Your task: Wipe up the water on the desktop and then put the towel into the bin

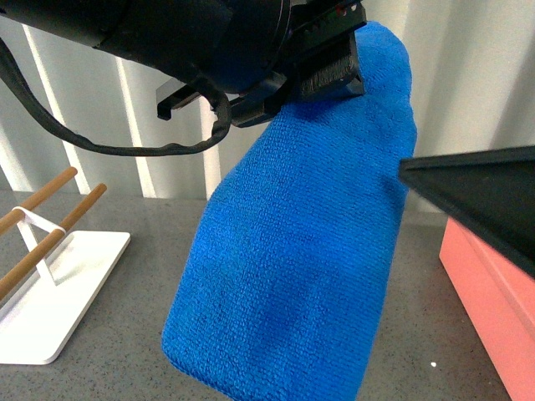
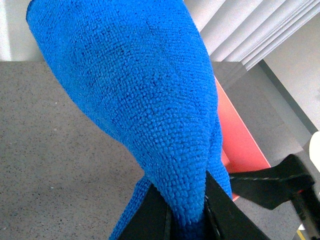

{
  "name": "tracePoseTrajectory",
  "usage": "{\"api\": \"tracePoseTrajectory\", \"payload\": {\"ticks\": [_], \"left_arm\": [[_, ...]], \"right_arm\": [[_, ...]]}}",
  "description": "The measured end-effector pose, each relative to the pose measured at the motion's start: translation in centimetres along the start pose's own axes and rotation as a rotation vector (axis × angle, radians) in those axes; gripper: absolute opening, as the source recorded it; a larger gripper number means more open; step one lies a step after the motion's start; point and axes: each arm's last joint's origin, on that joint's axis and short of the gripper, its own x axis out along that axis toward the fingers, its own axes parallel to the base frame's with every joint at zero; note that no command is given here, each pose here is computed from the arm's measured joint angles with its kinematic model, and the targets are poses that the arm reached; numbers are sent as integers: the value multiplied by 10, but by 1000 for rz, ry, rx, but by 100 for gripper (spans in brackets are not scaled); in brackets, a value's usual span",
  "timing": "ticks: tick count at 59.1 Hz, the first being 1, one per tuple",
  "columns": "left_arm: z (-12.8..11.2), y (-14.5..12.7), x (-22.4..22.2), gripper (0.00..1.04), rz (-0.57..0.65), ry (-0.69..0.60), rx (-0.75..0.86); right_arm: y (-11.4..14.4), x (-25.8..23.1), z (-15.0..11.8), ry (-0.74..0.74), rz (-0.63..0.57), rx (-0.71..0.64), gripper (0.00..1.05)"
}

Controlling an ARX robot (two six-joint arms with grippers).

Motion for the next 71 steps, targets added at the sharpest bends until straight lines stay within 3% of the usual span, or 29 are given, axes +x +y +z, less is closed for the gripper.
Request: {"api": "tracePoseTrajectory", "payload": {"ticks": [13,31,60,67,71], "left_arm": [[3,-6,1,6,-19,-7,-17],[4,-11,1,6,-28,-4,-30],[5,-8,1,6,-13,6,-41],[5,-7,0,6,-9,5,-43],[6,-6,0,6,-6,5,-44]], "right_arm": [[3,21,-12,53,99,-4,98],[19,42,1,42,220,-80,95],[18,45,6,20,179,-138,22],[16,43,8,12,167,-140,7],[16,42,9,7,163,-142,5]]}}
